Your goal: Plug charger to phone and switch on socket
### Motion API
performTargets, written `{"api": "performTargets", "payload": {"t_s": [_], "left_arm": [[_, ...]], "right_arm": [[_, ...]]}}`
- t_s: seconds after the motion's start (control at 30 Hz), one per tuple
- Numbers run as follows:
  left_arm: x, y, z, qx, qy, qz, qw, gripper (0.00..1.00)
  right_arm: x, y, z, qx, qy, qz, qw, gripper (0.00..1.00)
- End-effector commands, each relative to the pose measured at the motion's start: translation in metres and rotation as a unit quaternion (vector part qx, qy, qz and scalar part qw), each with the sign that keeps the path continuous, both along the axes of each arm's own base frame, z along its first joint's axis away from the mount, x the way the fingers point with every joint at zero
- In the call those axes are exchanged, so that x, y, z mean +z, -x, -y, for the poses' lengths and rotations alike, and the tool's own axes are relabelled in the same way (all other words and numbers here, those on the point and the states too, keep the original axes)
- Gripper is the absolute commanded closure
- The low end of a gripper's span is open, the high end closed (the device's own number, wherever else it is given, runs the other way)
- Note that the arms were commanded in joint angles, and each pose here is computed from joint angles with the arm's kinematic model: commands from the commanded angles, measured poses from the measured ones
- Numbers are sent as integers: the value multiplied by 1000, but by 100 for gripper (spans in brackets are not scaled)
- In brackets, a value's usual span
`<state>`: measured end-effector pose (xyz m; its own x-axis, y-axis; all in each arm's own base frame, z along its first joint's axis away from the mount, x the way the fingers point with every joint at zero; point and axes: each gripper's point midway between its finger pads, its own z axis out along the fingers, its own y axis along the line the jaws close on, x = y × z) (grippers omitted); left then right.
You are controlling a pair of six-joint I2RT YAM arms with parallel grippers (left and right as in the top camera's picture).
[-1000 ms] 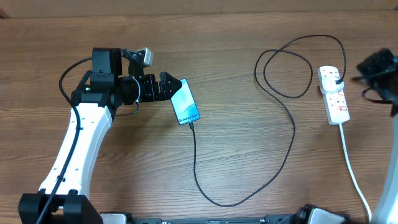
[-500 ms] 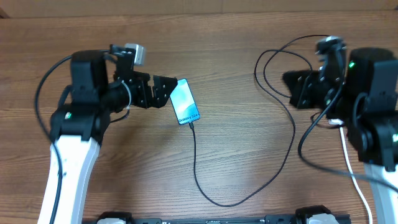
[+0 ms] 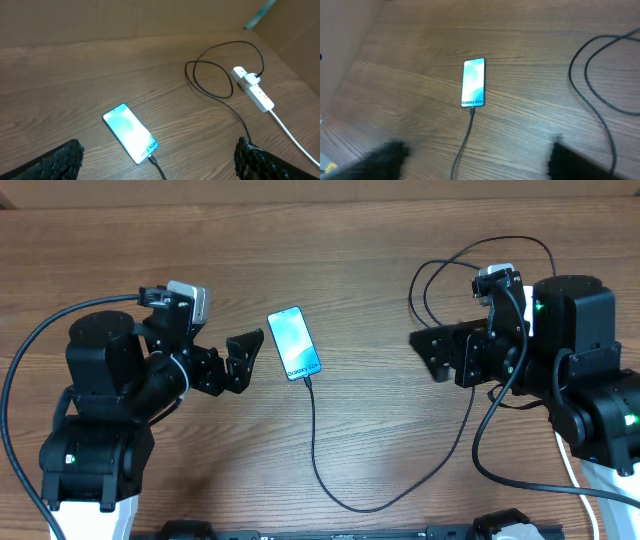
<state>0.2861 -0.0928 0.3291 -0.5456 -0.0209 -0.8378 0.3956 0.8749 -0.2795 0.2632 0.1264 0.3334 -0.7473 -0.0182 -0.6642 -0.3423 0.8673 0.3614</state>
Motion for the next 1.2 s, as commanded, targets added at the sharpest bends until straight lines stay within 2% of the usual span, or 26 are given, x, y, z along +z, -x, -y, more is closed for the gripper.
{"api": "performTargets", "payload": {"t_s": [0.0,0.4,0.83,1.03,1.13,1.17], "left_arm": [[5,-1,-1,-1,-14,11,1000,1],[-27,-22,0,-1,-18,-46,999,0],[-92,-54,2,-4,-25,-149,988,0],[-88,-45,-13,32,-55,-142,988,1],[-69,-30,-20,48,-64,-115,990,0],[-47,-18,-22,51,-61,-79,994,0]], "right_arm": [[5,1,-1,4,1,11,1000,0],[4,1,-1,4,1,9,1000,0],[4,1,-1,4,1,9,1000,0],[4,1,-1,4,1,9,1000,0],[4,1,-1,4,1,9,1000,0],[4,1,-1,4,1,9,1000,0]]}}
